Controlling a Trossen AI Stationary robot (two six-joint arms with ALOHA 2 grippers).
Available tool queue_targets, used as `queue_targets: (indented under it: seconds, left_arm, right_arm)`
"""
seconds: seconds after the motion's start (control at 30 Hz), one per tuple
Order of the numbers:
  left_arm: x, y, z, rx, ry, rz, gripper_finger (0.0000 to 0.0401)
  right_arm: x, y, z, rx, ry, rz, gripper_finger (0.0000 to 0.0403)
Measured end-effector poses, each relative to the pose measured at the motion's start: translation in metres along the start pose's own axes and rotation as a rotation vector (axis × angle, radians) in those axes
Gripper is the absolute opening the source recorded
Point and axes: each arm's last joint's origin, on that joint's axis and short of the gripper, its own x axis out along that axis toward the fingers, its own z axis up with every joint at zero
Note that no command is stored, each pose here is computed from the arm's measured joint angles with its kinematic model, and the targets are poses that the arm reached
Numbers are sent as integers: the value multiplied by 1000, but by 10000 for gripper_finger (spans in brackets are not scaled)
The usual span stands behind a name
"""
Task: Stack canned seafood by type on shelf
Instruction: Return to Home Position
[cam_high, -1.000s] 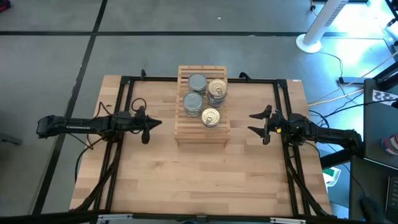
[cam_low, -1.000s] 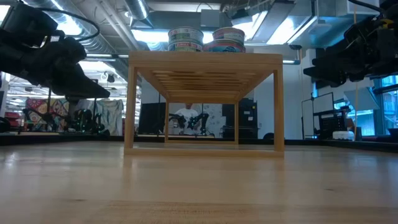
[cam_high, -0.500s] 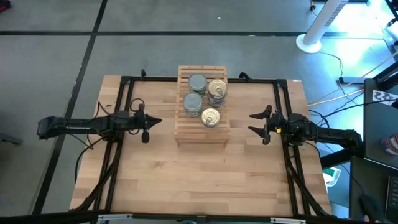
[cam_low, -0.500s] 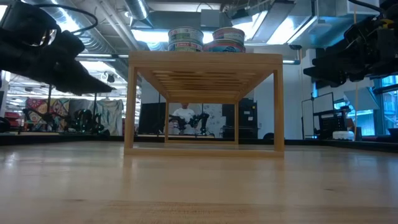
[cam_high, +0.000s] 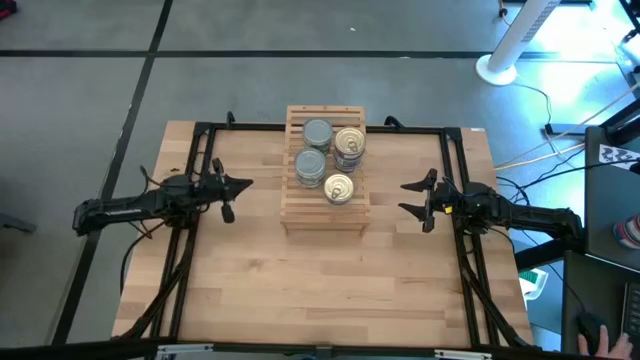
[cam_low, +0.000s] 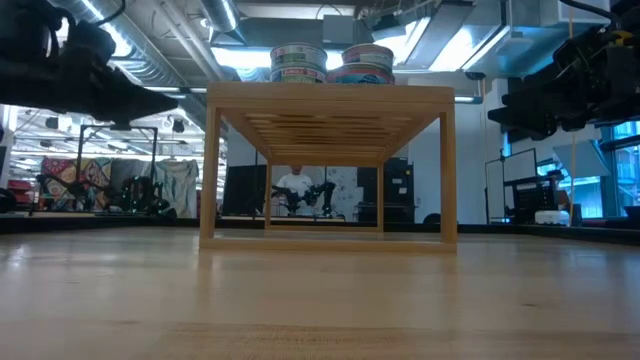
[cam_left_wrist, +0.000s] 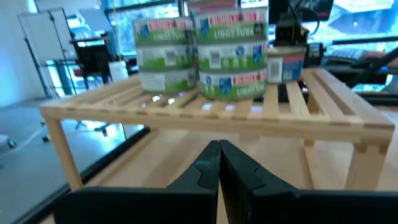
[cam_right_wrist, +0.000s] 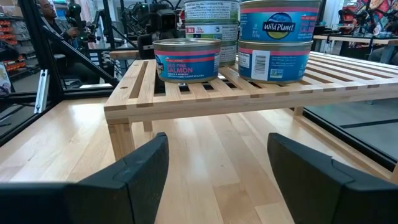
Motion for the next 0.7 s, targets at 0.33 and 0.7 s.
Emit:
queue_targets:
  seconds: [0.33, 0.7]
  left_arm:
    - [-4, 0, 4, -20, -52, -16, 5]
    - [-4, 0, 4, 10, -52, -19, 5]
  right_arm:
    - [0, 0, 0, 0, -1, 0, 270]
    - [0, 0, 2, 0, -22, -8, 270]
